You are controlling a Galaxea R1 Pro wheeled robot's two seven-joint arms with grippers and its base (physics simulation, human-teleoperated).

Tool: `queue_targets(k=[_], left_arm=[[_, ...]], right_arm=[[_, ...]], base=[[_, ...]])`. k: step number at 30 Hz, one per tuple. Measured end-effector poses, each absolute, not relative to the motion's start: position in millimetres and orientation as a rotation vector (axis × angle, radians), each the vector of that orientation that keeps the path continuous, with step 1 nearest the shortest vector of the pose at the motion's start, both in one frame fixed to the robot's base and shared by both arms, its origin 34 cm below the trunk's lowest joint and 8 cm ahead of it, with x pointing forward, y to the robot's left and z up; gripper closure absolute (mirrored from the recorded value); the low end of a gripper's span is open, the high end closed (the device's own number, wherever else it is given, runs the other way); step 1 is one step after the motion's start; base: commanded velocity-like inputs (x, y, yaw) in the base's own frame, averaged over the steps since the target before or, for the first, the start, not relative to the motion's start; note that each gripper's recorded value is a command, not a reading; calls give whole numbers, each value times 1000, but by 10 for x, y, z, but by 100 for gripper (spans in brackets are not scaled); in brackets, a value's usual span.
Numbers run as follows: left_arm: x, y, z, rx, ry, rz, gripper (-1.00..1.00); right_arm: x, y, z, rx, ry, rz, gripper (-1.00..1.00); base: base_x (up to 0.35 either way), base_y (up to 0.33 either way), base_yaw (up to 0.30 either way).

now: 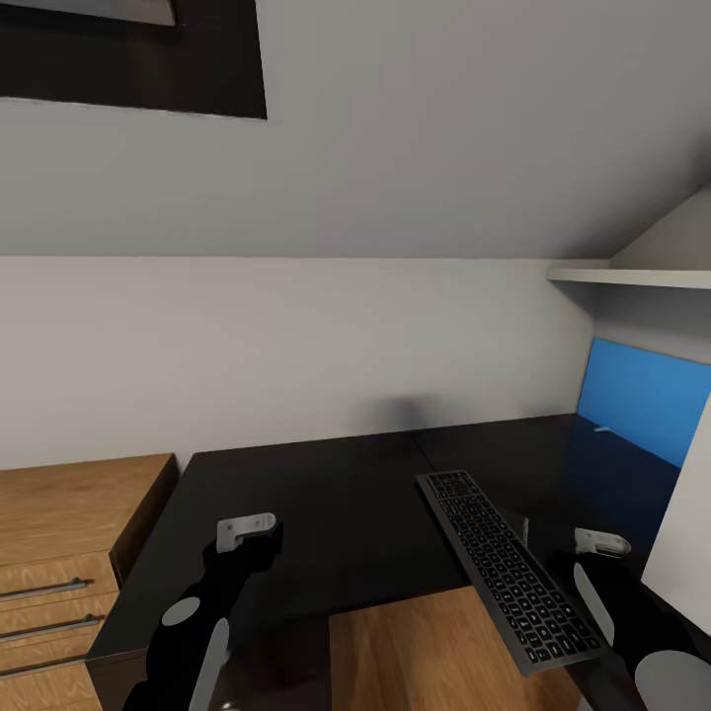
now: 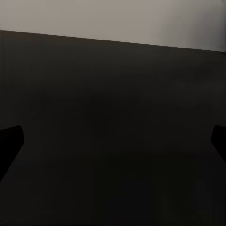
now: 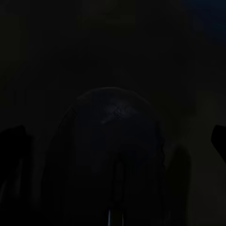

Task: In the bedroom, organize the workspace by keeping the computer under the desk, ensuring the monitor is on the desk, placing the keyboard on the desk next to the monitor, placing the mouse on the desk next to the keyboard, moving the folder from the swivel chair onto the desk next to the mouse, stacking the notebook on top of the folder with the pen on top of the notebook, and positioning the swivel chair next to the desk.

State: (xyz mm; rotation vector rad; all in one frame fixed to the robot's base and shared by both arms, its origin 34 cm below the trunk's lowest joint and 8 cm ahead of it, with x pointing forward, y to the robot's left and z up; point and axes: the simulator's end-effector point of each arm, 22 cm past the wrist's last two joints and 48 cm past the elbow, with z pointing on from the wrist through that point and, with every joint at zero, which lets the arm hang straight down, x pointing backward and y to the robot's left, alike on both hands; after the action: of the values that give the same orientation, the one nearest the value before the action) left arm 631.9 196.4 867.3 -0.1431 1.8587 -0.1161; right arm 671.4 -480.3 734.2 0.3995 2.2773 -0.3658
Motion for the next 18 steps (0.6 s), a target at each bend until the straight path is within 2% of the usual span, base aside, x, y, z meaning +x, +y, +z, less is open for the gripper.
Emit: queue_targets(k=[18], left_arm=[[6326,1960,8745,-142,1859,-117,-100]], right_arm=[[6661,-4780,7348,404,2321,-360,-100]], base=[[0,0,0]])
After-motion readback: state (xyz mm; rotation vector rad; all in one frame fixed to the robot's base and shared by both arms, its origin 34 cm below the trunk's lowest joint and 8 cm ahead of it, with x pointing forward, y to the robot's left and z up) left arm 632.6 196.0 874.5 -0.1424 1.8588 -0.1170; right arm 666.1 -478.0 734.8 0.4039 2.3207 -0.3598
